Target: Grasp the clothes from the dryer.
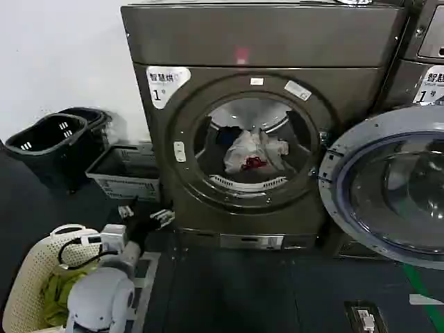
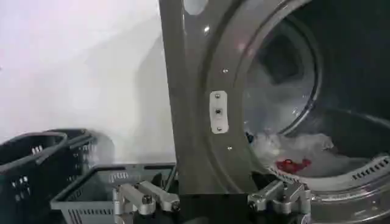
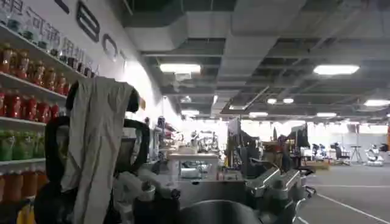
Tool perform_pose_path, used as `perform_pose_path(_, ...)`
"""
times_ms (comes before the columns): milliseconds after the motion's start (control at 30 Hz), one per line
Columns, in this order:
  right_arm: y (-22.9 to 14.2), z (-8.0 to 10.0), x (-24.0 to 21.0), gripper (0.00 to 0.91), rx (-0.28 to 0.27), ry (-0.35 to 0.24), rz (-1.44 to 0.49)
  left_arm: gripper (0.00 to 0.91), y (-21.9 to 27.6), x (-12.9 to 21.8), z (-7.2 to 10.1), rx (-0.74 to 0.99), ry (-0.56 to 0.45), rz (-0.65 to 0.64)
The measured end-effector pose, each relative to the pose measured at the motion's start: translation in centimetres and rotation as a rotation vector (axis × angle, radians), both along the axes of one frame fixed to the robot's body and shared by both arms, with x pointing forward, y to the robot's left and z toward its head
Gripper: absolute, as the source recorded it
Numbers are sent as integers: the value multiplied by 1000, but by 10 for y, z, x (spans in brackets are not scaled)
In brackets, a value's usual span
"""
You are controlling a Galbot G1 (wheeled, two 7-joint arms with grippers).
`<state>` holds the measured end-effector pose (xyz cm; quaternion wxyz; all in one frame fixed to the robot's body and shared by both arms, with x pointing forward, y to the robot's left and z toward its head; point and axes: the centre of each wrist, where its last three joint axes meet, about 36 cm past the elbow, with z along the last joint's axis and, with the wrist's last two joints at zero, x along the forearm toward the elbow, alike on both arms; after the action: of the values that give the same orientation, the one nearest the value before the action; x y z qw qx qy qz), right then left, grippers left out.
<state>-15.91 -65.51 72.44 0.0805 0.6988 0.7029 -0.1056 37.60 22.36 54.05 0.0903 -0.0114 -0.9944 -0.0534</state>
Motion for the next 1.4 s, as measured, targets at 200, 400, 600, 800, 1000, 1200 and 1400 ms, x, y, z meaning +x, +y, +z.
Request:
perform_pose_path(200, -6, -4, 2, 907, -21, -9, -1, 907, 0, 1, -2, 0, 6, 1)
perform_pose_path(400, -8, -7, 4, 907, -32, -20, 0, 907, 0, 3, -3, 1, 10, 0)
perform_pose_path(600, -9, -6, 7, 907, -39, -29, 4, 907, 0, 3, -4, 0, 12, -2)
perform_pose_path(800, -8, -3, 8, 907, -46, -34, 11, 907, 1, 2, -3, 1, 11, 2)
perform_pose_path(1000, -9, -3, 9, 907, -45, -38, 11, 907, 1, 5, -3, -4, 10, 1)
perform_pose_path(1200, -9, -5, 11, 907, -44, -41, 16, 907, 1, 5, -3, -3, 9, 0)
perform_pose_path(1400, -10, -6, 13, 907, -42, -43, 18, 907, 2, 5, -4, 1, 11, -1)
